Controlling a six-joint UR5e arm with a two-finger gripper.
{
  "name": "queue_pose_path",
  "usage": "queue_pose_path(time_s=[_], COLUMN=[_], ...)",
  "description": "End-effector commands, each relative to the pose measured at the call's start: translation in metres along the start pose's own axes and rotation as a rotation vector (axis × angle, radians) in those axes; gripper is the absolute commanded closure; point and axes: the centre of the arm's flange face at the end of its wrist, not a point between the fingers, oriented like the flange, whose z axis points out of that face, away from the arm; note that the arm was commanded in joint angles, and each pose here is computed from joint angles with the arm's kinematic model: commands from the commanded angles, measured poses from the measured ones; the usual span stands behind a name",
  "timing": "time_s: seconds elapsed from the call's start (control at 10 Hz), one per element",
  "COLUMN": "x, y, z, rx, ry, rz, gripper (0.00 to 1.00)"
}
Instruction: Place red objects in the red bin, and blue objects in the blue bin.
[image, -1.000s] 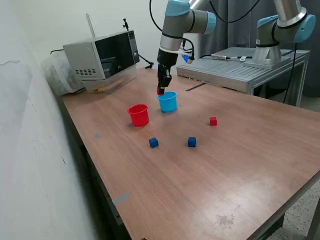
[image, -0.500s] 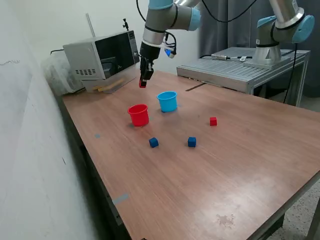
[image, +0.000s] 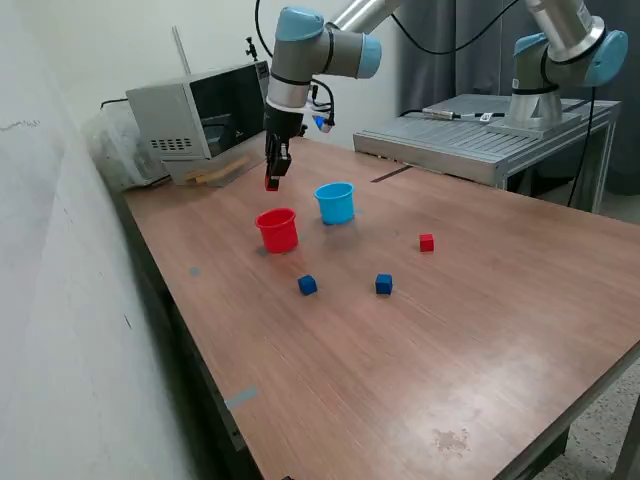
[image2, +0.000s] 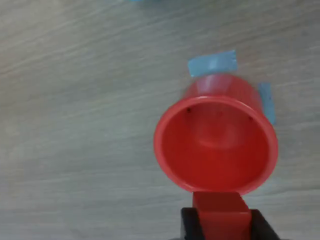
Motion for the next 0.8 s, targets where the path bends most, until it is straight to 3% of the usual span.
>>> queue_pose_path(time_s=[0.0, 0.7], x=[0.014, 0.008], y=[-0.004, -0.008], z=[0.034, 0.063], rx=[0.036, 0.06], ry=[0.014, 0.004], rz=[-0.017, -0.006], gripper=[1.0, 1.0])
